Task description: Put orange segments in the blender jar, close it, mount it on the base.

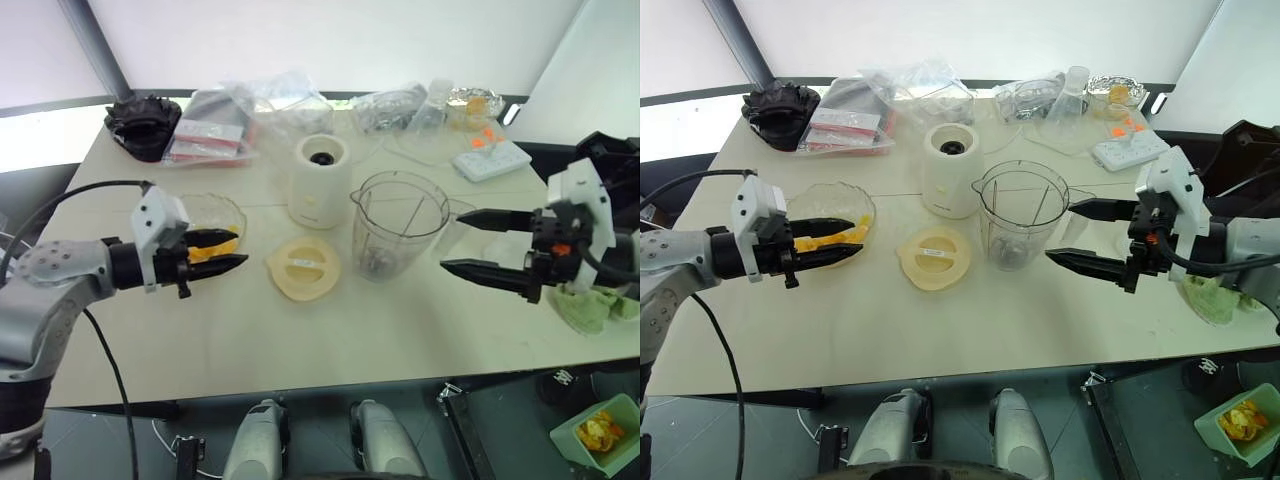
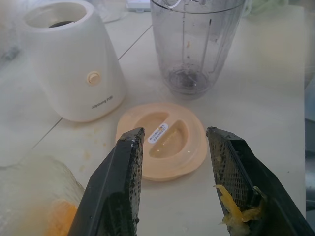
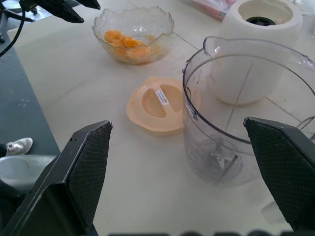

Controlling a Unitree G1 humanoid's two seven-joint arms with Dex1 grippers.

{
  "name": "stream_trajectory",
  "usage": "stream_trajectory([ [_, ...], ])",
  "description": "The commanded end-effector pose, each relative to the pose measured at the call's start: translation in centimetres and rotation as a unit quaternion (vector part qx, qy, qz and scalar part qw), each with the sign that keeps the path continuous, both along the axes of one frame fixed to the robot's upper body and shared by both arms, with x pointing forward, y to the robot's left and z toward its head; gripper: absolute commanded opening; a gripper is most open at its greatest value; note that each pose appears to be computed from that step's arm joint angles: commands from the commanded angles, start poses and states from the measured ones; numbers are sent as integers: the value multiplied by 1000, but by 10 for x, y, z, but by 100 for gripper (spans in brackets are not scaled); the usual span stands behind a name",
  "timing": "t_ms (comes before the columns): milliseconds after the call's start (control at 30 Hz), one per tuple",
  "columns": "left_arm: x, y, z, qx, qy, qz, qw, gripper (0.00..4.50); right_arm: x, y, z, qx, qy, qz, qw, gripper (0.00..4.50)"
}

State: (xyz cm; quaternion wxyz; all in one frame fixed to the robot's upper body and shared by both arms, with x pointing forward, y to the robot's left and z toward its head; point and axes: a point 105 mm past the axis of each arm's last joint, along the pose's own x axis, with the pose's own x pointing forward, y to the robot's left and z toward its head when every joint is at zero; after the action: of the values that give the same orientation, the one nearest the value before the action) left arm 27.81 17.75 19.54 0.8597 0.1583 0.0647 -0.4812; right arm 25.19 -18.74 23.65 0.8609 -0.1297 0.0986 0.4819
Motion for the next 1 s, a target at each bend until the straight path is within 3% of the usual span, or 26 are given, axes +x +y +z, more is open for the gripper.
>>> stream_trajectory([
  [33, -4, -4, 13, 3, -31, -14, 999, 209, -1, 2, 9, -4, -20, 4, 1000, 446],
  [1000, 1, -4, 11, 11, -6, 4, 1000, 209, 5, 9, 9, 11, -27, -4, 1000, 446],
])
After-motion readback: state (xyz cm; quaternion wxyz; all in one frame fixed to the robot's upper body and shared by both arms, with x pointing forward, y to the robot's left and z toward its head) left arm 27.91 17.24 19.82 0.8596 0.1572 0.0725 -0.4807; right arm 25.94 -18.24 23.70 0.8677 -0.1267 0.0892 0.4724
